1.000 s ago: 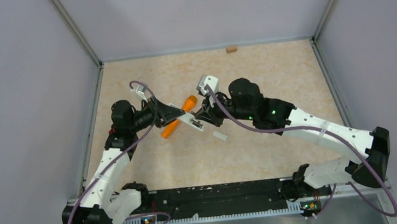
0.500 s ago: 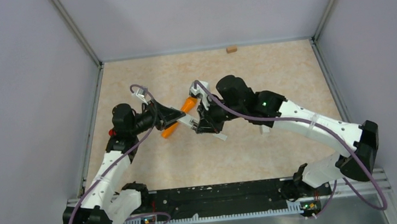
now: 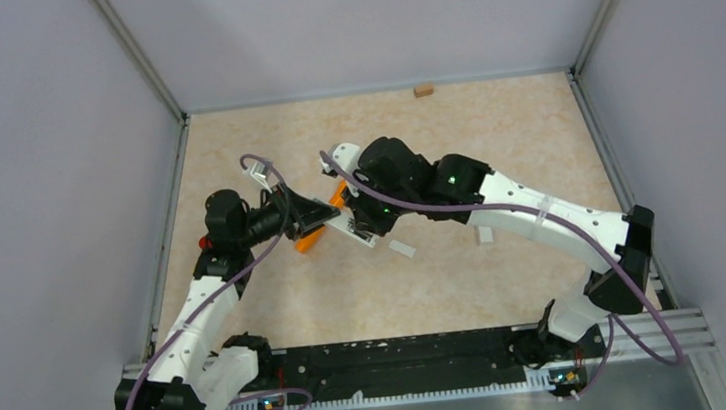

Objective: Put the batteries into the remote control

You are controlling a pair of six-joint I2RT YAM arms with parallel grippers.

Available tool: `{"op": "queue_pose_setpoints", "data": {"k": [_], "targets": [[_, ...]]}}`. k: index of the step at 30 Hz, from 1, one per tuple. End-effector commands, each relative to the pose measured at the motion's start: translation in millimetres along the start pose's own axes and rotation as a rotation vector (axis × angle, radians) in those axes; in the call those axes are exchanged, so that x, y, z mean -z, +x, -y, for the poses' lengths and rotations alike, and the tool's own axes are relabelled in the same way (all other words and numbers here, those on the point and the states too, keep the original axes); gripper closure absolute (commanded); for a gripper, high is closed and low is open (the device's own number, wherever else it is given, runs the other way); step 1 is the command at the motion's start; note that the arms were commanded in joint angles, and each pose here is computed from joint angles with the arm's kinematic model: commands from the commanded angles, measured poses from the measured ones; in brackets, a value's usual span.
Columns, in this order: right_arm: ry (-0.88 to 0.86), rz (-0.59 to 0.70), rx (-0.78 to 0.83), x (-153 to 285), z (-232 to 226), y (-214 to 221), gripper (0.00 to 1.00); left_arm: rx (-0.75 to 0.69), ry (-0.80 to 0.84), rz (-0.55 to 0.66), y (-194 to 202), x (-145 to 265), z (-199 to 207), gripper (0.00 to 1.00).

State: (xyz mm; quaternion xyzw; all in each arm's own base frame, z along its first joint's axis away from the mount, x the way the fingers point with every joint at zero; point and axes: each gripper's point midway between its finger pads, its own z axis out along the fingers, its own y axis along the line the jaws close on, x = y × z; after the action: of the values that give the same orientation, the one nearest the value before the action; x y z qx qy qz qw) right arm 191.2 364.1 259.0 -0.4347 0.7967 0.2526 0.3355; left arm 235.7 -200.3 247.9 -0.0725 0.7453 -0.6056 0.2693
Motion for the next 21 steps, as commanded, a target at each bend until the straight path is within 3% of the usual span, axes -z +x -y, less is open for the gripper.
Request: {"op": "queue_pose_setpoints", "data": {"k": [1,21], "targets": [[0.174,-0.029,0.031,9.6,20.7,-6.4,0.98,-0.065,0.054,0.029,-10.3,2.3,23.2,1.0],[0.123,-0.08,0.101,0.9,5.3,6.3,0.93,-0.005,0.025,0.051,-11.3,2.2,15.2,1.0]]}}
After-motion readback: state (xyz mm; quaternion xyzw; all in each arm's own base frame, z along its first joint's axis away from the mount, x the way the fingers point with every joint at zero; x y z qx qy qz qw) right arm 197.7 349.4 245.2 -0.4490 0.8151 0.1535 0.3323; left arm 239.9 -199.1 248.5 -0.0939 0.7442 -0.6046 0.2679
